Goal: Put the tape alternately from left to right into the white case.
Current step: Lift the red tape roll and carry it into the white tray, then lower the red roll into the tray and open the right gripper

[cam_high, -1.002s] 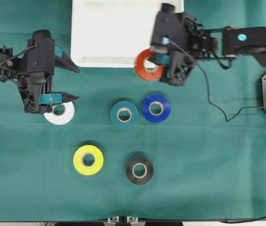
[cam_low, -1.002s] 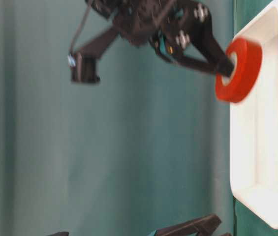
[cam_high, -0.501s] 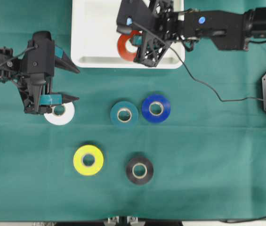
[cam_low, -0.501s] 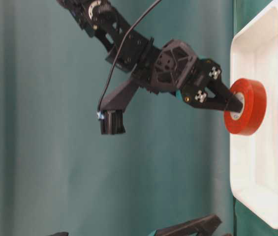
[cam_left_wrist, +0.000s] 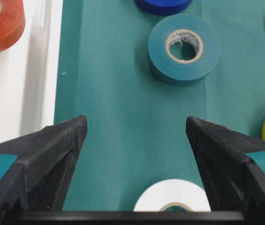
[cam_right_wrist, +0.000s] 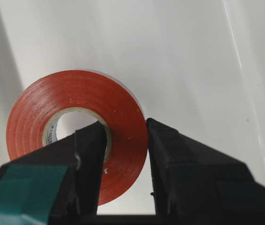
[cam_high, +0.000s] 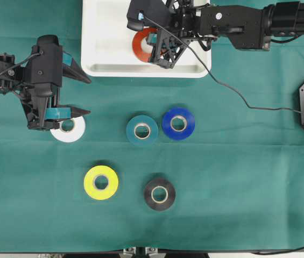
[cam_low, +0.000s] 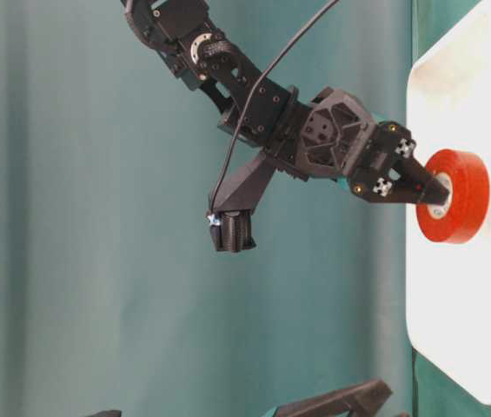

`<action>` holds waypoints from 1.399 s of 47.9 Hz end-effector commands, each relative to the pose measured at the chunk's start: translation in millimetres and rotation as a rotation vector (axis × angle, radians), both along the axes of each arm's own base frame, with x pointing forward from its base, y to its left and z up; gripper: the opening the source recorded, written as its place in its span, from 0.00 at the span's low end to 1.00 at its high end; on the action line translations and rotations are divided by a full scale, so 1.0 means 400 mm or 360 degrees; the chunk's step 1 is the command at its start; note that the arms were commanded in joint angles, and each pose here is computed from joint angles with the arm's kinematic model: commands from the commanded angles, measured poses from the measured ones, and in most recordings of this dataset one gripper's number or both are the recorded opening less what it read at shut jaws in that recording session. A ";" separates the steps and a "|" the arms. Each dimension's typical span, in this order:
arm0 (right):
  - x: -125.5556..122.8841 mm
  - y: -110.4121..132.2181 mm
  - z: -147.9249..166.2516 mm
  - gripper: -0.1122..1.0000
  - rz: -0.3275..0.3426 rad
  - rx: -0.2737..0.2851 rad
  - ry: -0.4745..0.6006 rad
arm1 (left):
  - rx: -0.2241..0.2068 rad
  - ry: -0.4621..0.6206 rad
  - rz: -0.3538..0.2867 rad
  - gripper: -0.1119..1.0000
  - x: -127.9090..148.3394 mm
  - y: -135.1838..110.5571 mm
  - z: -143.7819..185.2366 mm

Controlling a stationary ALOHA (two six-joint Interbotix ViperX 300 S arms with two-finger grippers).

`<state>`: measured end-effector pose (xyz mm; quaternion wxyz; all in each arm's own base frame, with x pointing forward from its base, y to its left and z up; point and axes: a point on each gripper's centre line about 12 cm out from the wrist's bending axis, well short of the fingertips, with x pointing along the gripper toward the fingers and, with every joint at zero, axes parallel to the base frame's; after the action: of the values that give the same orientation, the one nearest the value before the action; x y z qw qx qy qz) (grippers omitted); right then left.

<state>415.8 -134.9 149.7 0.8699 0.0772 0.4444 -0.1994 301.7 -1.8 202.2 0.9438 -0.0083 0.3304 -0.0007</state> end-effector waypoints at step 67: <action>0.018 -0.011 0.023 0.81 0.0079 -0.0100 -0.0062 | -0.0008 -0.0029 0.0001 0.84 0.005 -0.002 0.013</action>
<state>419.6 -137.6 144.7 0.8769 0.0443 0.4399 -0.1886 300.8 -1.8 200.1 0.9428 -0.0098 0.3333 -0.0001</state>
